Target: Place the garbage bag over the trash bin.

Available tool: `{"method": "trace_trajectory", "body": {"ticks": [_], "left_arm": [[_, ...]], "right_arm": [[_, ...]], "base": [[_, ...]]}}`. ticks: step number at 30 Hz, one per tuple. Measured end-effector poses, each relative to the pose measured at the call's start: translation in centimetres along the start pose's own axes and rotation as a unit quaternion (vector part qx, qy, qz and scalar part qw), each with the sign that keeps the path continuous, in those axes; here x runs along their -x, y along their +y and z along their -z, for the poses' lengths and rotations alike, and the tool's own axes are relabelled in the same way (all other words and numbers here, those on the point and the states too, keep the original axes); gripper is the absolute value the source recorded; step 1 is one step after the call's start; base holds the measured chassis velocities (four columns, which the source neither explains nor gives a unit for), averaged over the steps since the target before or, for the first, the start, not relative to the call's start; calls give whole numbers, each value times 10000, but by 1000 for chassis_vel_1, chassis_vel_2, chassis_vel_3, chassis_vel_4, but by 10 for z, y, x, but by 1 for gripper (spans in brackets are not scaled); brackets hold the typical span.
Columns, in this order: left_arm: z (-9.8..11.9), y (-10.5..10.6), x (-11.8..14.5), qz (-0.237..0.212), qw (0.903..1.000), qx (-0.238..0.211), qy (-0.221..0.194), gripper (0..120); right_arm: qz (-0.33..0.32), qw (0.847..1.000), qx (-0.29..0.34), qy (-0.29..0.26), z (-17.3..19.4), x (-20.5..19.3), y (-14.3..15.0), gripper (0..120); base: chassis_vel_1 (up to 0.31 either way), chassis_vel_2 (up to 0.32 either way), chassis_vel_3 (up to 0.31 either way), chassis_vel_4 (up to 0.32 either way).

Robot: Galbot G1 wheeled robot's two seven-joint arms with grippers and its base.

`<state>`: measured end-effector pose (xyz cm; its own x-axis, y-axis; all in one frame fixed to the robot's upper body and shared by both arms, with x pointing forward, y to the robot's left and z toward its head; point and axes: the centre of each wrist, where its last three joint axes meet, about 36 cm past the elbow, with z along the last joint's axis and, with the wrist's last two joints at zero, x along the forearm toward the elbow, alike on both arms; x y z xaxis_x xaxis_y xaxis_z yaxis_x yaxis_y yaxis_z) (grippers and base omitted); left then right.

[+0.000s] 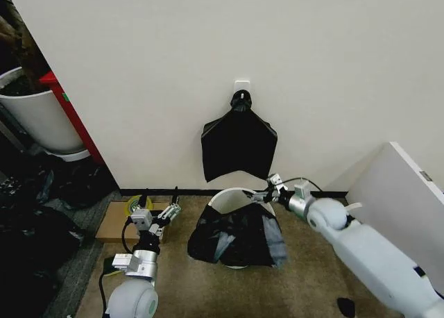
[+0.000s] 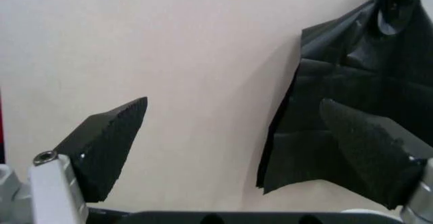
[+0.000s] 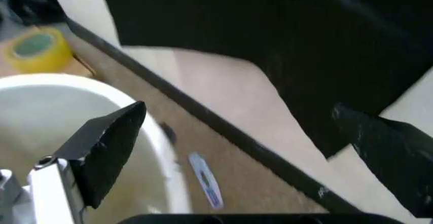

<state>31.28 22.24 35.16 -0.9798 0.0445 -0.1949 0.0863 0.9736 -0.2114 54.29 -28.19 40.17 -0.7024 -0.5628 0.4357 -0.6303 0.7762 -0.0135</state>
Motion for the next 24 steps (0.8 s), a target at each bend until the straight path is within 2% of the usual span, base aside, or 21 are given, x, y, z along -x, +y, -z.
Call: {"method": "trace_trajectory", "body": {"ticks": [3,8,16,20,24], "left_arm": [[-1,-1,0,68,10000,-13,25,100],[-5,1,1,159,9998,9,107,100],[-8,0,-2,299,9994,41,196,100],[-8,0,-3,394,9990,63,224,100],[-8,2,-2,568,9980,105,267,100]], "right_arm": [[-51,9995,13,323,11,1,-5,100],[90,9970,-17,768,16,0,4,100],[217,9952,-80,955,3,15,9,100],[19,9948,-17,1015,-3,23,10,90],[-84,9937,87,1114,-11,24,14,71]], "base": [[0,0,0,0],[0,0,0,0],[0,0,0,0],[0,0,0,0],[0,0,0,0]]}}
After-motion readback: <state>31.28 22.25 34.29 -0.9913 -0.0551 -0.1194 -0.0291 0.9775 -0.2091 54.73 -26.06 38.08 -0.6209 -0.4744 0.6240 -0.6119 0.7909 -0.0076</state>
